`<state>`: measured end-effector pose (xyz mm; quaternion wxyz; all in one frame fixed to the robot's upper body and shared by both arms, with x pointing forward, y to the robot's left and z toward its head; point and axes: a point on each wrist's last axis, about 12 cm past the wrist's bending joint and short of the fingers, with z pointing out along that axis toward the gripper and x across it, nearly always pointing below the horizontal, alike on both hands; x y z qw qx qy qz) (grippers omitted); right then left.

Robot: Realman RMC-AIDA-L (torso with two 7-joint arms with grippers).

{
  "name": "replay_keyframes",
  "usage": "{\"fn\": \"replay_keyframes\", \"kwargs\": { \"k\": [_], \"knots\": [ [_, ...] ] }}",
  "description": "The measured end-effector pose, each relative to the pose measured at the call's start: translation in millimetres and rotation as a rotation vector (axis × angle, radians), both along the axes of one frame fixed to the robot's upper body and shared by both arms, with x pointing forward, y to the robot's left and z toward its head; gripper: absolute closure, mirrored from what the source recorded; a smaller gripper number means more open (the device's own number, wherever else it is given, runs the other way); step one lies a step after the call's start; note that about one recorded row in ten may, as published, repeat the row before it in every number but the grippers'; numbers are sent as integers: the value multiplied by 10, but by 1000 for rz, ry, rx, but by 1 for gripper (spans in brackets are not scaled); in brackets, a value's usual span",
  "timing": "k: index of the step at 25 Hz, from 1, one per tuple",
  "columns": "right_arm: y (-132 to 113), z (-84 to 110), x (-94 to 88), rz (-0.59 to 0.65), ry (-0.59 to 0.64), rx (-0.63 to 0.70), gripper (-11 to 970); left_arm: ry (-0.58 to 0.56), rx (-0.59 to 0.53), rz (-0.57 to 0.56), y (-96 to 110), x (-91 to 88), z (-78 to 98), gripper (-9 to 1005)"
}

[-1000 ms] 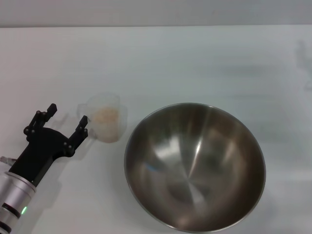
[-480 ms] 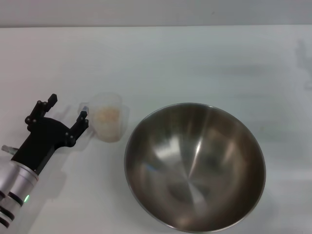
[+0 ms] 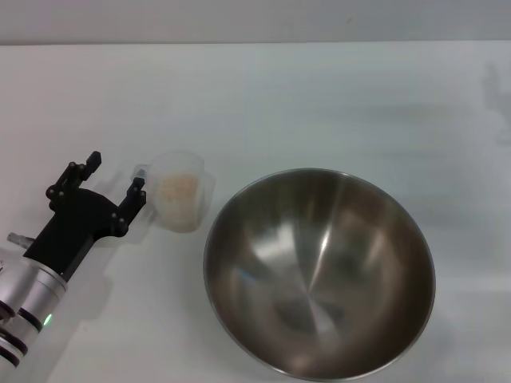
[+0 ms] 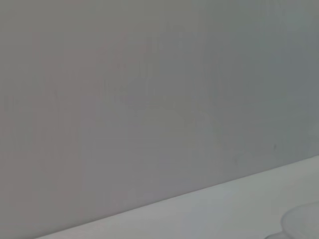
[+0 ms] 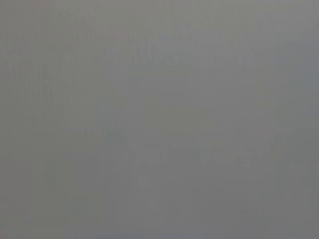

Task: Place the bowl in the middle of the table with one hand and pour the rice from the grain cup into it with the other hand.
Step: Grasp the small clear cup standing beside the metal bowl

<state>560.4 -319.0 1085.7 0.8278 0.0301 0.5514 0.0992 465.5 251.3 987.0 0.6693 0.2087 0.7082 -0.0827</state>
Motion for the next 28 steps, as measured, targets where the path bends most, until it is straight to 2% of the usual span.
{"fn": "replay_keyframes", "kwargs": {
  "k": [2, 7, 11, 18, 23, 25, 28],
  "knots": [
    [2, 3, 4, 0, 0, 0, 528, 0, 0, 1, -1, -3, -1, 199],
    [7, 7, 10, 2, -2, 0, 528, 0, 1, -1, -8, 7, 2, 390],
    [7, 11, 7, 2, -6, 0, 528, 7, 1, -6, -28, 21, -1, 599],
    [-7, 10, -3, -4, -9, 2, 528, 13, -9, -12, -74, 33, 4, 863],
    [-12, 9, -7, -6, -9, 3, 528, 6, -23, -16, -107, 46, 23, 977],
    [-13, 8, -9, -6, -9, 3, 528, 2, -26, -16, -112, 48, 30, 978],
    [-19, 6, -13, -9, -8, 4, 528, -80, -13, -28, -128, 52, 112, 979]
  ]
}}
